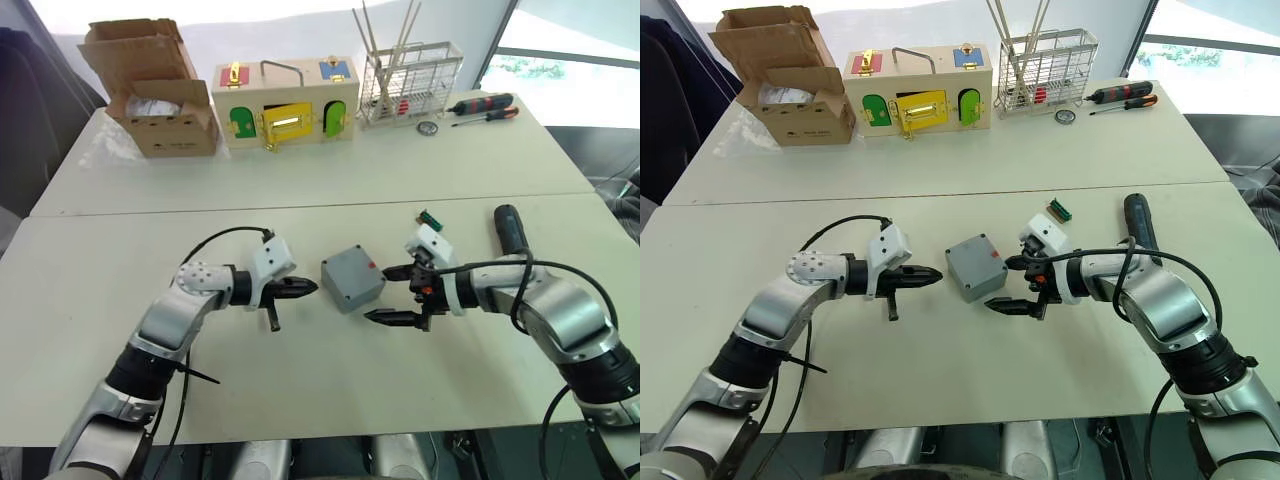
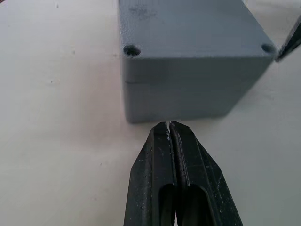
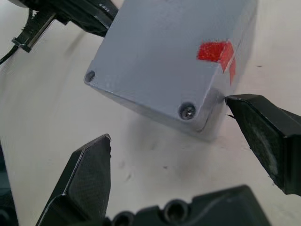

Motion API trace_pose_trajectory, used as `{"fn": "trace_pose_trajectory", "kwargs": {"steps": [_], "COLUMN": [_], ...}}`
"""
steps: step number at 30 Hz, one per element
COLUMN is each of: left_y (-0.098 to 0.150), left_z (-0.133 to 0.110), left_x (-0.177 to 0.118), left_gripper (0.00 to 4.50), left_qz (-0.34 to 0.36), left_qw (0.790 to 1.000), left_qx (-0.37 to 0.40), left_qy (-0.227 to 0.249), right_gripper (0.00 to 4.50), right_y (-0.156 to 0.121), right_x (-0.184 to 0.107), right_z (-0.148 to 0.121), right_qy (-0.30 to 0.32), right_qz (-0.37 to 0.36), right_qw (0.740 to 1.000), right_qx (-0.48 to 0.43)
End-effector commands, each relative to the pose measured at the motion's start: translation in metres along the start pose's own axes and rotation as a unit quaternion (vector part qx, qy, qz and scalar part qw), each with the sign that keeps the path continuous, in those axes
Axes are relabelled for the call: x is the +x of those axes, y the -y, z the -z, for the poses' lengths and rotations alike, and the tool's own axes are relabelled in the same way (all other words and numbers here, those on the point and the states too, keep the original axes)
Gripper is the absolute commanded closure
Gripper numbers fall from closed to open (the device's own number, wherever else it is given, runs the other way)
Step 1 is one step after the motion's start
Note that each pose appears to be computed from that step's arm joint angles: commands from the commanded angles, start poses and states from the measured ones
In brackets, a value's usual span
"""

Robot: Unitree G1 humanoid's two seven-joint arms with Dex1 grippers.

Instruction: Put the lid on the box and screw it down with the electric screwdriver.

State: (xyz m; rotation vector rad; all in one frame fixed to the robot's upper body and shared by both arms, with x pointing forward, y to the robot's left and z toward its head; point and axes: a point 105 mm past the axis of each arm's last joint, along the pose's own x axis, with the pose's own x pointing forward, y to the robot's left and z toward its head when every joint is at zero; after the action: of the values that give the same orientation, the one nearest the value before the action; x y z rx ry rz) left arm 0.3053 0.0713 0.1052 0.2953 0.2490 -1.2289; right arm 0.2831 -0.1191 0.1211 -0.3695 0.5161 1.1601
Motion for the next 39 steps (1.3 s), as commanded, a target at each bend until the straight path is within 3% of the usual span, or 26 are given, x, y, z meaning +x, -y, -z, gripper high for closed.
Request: {"fn": "trace_pose_trajectory", "kwargs": {"steps": [1,17,20,22,26,30,37,39], "left_y": [0.001,-0.001,-0.014,-0.024,-0.033,-0.023,0.004,0.008], "left_z": [-0.004,0.001,0.003,-0.003,-0.043,-0.079,-0.094,-0.092], "left_x": [0.003,0.006,-0.021,-0.04,-0.052,-0.044,-0.034,-0.036], "left_gripper": [4.5,4.5,4.5,4.5,4.5,4.5,4.5,4.5], "left_qz": [-0.003,0.003,-0.03,-0.058,-0.076,-0.046,-0.021,-0.024], "left_qw": [1.0,1.0,0.999,0.998,0.994,0.989,0.992,0.992], "left_qx": [0.008,0.012,0.01,0.008,-0.024,-0.025,0.004,0.0], "left_qy": [0.01,-0.004,-0.019,-0.014,0.076,0.136,0.125,0.122], "right_gripper": [0.03,0.03,0.03,0.03,0.03,0.03,0.03,0.55], "right_y": [-0.019,-0.024,0.003,0.018,0.037,0.088,0.144,0.151], "right_x": [0.003,-0.002,-0.044,-0.071,-0.093,-0.085,-0.062,-0.059], "right_z": [-0.01,0.0,-0.006,-0.022,-0.038,-0.033,-0.019,-0.017], "right_qy": [0.012,-0.002,-0.007,0.03,0.116,0.145,0.135,0.132], "right_qz": [-0.037,-0.008,0.08,0.131,0.167,0.259,0.351,0.361], "right_qw": [0.999,1.0,0.996,0.989,0.974,0.95,0.921,0.919], "right_qx": [-0.017,0.012,0.029,0.054,0.1,0.1,0.098,0.087]}}
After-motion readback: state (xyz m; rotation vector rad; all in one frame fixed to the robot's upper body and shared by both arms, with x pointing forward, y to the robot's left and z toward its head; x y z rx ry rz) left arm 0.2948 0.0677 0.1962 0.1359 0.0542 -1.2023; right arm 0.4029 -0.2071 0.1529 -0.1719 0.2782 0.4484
